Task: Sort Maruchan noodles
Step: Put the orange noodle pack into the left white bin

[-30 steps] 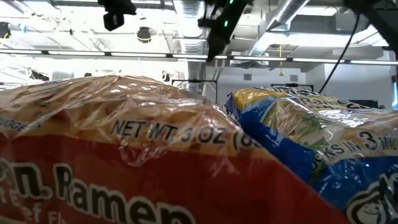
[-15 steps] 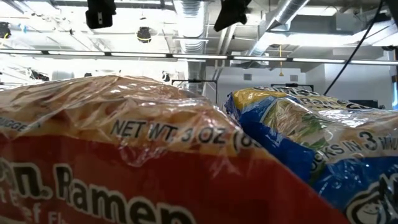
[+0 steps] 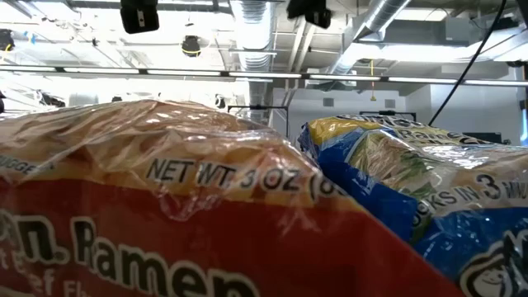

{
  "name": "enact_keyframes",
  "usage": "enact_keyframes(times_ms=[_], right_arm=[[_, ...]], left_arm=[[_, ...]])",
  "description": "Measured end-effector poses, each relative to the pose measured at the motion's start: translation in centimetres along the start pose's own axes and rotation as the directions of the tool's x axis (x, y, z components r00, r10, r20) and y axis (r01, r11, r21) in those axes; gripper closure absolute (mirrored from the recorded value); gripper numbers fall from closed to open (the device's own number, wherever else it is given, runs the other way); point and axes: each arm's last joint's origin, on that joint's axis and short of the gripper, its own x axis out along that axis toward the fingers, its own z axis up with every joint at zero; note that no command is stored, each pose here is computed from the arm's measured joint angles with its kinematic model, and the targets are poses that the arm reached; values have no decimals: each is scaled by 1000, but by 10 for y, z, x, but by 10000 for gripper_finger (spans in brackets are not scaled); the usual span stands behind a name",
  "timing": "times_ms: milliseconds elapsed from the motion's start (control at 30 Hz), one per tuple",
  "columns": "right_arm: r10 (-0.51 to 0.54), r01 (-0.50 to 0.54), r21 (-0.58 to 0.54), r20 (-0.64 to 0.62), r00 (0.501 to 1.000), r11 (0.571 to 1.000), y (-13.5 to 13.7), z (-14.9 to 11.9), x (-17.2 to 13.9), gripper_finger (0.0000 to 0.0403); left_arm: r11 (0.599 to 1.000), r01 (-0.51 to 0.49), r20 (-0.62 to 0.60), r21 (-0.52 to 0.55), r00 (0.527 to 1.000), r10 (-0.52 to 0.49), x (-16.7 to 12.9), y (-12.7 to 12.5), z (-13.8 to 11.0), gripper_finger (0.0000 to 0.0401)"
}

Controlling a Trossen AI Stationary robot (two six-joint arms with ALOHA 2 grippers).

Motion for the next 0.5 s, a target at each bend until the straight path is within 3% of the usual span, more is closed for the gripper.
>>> enact_keyframes(times_ms=[300, 500], right_arm=[[135, -132, 51, -54, 989, 990, 73, -16, 16, 319], [91, -91, 83, 4, 996, 992, 119, -28, 22, 321]], left_arm=[[990, 127, -184, 65, 976, -113, 27, -7, 0, 371], [988, 137, -379, 66, 920, -102, 43, -8, -9, 371]])
